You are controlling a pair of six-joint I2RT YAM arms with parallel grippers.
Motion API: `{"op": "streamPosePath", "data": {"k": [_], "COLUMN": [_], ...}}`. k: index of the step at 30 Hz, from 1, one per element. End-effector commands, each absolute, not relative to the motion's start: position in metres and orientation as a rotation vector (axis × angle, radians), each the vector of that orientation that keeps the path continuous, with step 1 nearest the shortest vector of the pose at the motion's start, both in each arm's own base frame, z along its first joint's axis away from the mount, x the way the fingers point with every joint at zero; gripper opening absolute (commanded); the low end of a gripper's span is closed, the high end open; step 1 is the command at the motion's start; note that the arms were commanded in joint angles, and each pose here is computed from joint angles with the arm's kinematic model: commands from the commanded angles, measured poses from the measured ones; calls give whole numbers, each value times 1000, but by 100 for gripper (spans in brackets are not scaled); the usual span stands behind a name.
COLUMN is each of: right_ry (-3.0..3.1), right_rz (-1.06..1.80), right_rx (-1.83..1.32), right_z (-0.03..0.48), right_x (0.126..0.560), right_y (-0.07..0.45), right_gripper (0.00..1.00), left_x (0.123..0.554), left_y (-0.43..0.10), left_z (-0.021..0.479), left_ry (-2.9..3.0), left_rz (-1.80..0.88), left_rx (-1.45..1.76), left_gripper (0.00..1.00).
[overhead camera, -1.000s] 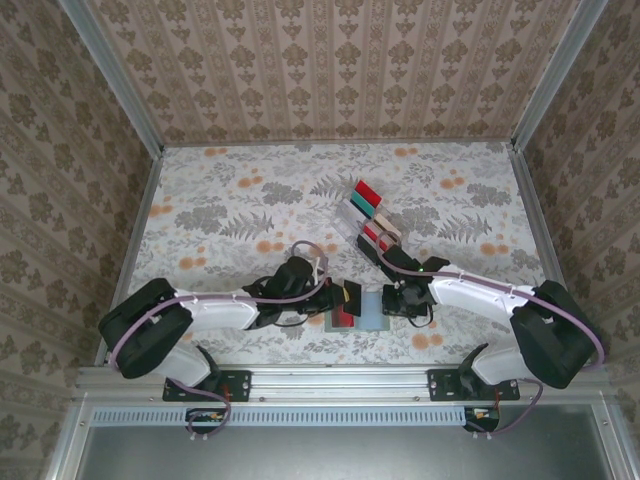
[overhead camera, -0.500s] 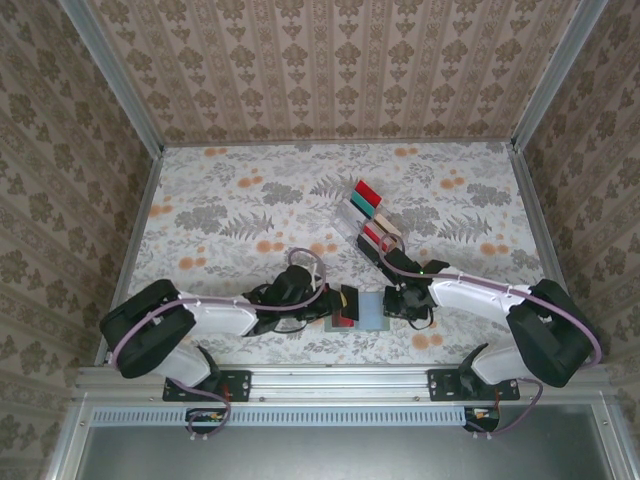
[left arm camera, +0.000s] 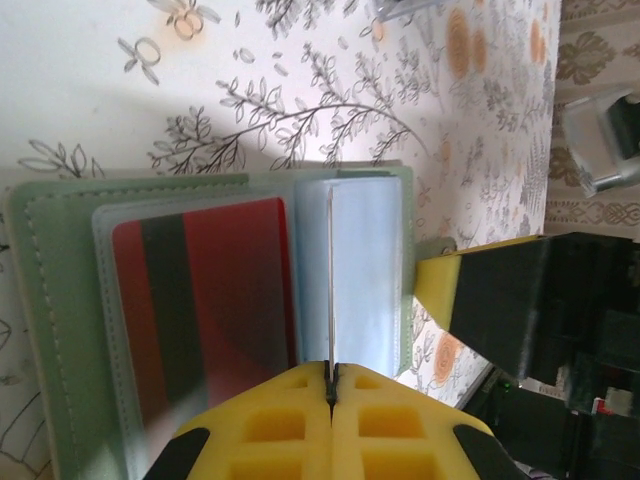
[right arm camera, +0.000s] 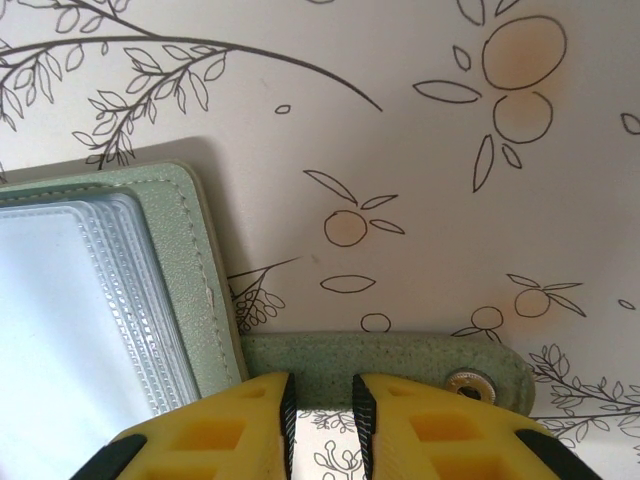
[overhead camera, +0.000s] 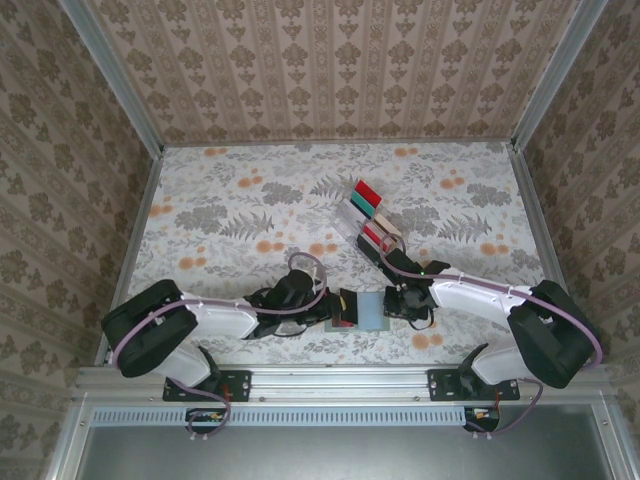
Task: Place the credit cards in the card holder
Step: Insert the credit card into the card slot.
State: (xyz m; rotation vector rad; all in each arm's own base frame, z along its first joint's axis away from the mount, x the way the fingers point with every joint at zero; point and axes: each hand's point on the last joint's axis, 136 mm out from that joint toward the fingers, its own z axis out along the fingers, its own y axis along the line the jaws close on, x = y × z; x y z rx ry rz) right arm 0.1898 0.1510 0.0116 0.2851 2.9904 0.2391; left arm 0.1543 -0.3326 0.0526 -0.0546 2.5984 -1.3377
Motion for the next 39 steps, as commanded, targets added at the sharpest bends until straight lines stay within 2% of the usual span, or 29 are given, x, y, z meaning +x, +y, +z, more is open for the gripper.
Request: {"op": "streamPosePath", "data": {"k": [1,29,39], "right_ry": [3015,3006,3001], "right_rz": [230,275,314], "right_rx": [312,305,293], "right_z": [-4,-4,-1], "right_x": [183,187,190], "right_y": [148,156,162], "right_gripper": [27,27,27], "left_x": [155,139,140], "left_y": [-337,-351,-363], "left_z": [50,33,31], "left_ry": [2584,2674,2722], "left_rz": [-1355,-1364,-1329], "left_rx": [-78,-30,19], "left_gripper": [0,8,15]}}
